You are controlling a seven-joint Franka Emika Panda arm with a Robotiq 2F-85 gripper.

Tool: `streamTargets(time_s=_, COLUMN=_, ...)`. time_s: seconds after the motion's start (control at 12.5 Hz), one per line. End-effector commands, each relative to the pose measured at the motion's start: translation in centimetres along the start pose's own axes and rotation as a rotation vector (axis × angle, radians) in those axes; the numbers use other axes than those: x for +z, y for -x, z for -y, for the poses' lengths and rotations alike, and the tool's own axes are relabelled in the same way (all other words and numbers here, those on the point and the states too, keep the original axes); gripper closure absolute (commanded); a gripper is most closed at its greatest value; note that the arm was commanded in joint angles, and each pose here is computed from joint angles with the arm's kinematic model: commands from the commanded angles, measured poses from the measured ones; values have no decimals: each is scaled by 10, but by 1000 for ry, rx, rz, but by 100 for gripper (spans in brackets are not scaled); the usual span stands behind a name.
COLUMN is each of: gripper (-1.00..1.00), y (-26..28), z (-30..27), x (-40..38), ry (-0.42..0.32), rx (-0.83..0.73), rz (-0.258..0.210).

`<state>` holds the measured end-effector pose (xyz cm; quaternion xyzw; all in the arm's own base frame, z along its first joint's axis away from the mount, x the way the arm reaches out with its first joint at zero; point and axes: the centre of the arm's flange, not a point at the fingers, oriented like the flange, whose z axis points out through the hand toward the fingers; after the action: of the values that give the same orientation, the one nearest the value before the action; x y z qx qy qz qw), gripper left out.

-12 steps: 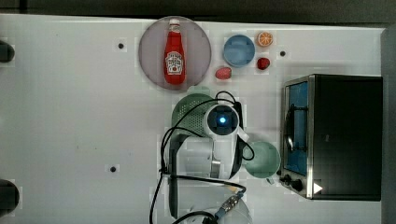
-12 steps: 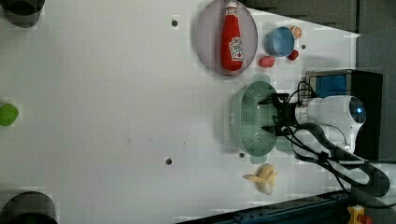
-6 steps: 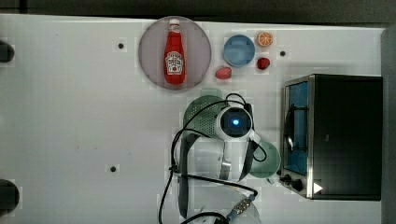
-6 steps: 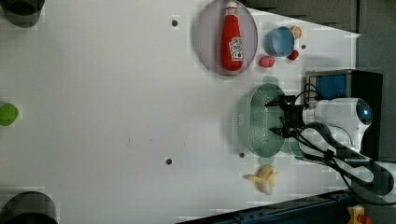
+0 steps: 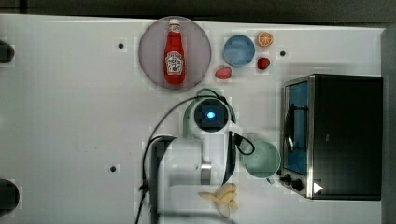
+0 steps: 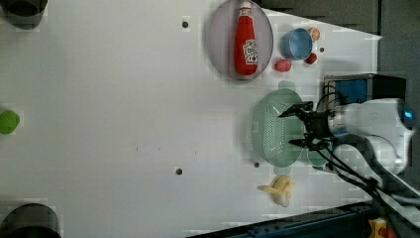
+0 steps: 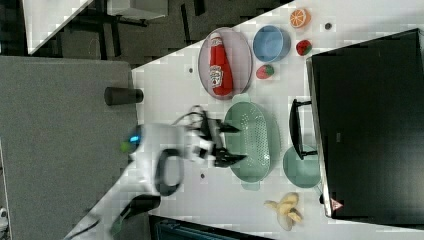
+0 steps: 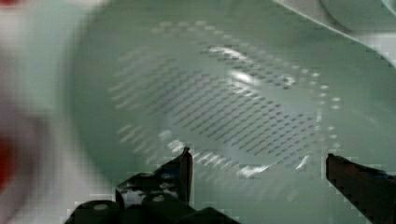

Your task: Drag strainer left to right.

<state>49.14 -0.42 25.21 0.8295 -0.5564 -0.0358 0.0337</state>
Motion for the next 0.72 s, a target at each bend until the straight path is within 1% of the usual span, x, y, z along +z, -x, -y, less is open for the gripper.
streamTargets(time_s=0.08, gripper=-100, y=28, z=7, x=-120, ry=-178, rx=-304, rz=-94)
streamTargets(time_s=0.16, gripper=-100, y=32, z=-2, x=-144, ry=-189, rx=-364, rz=-110)
streamTargets(time_s=0.32, gripper=-100, y=37, z=-25, x=-190, ry=-201, rx=-419, rz=-129)
streamTargets(time_s=0.56, gripper=-100, y=52, z=-70, x=-259, ry=-169, rx=-422, rz=-117)
streamTargets(time_s=0.72, gripper=-100, y=56, z=-99, x=-297, ry=-136, rx=-409, rz=-96)
